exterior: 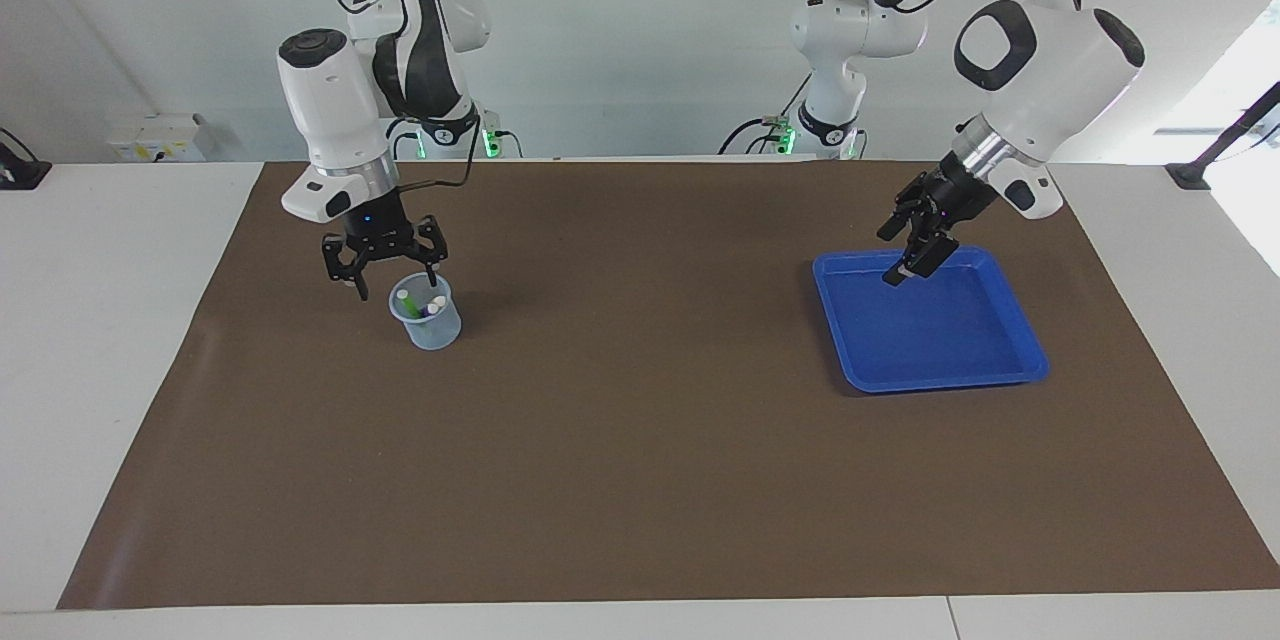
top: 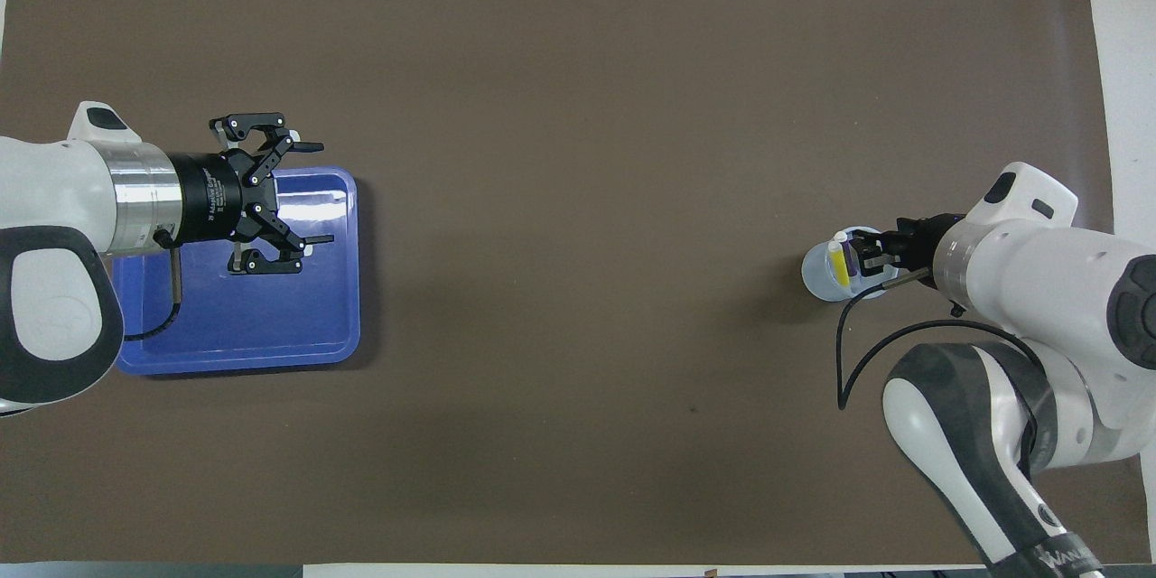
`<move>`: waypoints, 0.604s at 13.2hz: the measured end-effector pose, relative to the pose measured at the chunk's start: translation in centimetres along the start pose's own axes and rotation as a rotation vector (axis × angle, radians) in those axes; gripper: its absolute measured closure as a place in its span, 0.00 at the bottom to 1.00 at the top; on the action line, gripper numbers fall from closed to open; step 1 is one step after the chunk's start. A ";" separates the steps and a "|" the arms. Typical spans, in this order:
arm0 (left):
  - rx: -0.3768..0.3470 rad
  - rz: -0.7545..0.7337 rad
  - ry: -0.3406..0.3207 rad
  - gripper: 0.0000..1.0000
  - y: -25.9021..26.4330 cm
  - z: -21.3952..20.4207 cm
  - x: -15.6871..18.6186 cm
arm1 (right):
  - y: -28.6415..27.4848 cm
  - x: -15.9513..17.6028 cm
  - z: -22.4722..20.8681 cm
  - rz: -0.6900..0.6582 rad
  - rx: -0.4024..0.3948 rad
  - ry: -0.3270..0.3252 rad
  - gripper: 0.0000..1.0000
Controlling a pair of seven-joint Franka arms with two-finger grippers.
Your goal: Transfer and insert pens with both arms
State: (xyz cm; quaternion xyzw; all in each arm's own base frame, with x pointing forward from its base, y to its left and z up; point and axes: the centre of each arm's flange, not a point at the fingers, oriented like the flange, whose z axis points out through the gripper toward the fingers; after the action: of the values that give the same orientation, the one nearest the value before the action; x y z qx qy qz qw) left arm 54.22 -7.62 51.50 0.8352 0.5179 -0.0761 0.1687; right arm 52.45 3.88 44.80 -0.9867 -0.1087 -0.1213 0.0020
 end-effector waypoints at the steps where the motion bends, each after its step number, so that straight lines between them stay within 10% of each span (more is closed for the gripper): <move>1: 0.040 0.070 0.021 0.00 -0.2 -0.3 0.2 | 0.4 0.9 -1.0 0.025 0.003 -0.020 0.00; 8: 0.329 0.603 0.065 0.00 -1.7 -2.8 0.3 | 2.9 5.7 -9.4 0.210 0.002 -0.166 0.00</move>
State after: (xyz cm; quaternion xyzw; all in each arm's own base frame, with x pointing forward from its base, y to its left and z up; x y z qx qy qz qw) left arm 52.67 -5.66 53.66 0.9686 0.2337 -0.0788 0.0301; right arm 56.23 2.03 55.37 -0.9992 -0.0049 -0.0382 0.0065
